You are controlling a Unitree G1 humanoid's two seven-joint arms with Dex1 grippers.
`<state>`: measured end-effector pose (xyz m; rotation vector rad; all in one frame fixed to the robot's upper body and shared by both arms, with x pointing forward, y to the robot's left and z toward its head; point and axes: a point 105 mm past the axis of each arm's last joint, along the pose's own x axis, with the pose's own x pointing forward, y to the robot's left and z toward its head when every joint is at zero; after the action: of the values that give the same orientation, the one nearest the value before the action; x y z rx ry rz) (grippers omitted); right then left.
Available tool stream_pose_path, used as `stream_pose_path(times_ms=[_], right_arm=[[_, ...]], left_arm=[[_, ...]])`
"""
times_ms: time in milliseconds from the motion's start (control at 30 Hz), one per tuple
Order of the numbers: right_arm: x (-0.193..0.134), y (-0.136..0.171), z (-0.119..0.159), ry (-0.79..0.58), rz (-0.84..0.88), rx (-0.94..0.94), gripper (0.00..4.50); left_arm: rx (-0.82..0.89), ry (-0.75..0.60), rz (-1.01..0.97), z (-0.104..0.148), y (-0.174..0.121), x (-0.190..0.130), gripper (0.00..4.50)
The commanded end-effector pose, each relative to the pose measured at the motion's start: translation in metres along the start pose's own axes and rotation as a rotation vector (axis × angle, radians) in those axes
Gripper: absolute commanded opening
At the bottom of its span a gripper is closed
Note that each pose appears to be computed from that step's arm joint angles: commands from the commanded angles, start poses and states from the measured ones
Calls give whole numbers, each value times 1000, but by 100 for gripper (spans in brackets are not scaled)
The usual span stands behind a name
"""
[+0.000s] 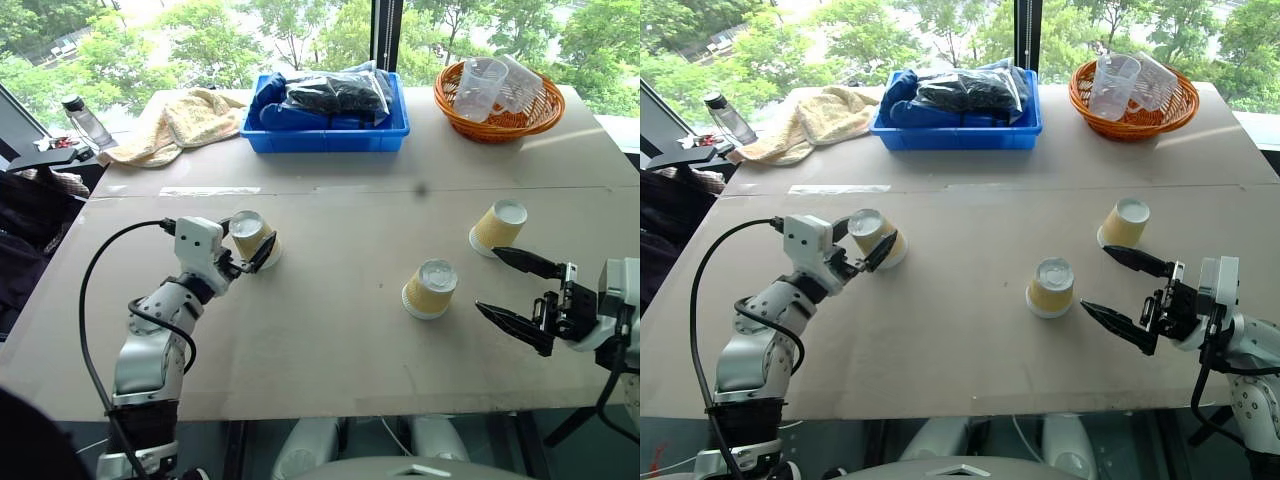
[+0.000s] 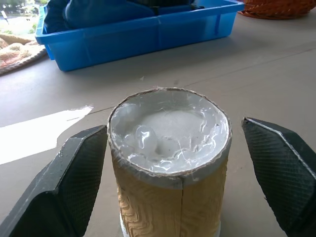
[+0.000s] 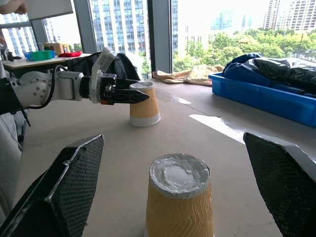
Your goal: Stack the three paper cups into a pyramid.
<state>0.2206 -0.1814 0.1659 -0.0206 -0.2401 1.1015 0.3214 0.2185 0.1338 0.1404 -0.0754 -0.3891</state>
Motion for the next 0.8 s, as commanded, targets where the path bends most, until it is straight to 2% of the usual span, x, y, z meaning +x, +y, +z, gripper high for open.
stream_pose_path(times_ms=[33, 133, 200, 233, 400, 500, 800], right_arm=[[1, 0, 10, -22, 3, -37, 450], [0, -1, 9, -19, 1, -38, 450], [-2, -2, 9, -17, 0, -40, 450], [-2, -2, 9, -15, 0, -41, 450], [-4, -3, 8, -11, -4, -46, 450], [-4, -3, 8, -9, -7, -48, 450], [-7, -3, 7, 7, -24, -41, 450]], left_arm=[[31, -52, 9, 12, 3, 2, 444], [24, -61, 7, 14, 1, 3, 373], [24, -57, 8, 13, 1, 2, 280], [27, -50, 9, 11, 1, 2, 255], [30, -38, -1, 7, 0, 2, 249], [11, -88, -71, 19, -14, 8, 249], [42, -101, -595, 33, -108, 20, 249]])
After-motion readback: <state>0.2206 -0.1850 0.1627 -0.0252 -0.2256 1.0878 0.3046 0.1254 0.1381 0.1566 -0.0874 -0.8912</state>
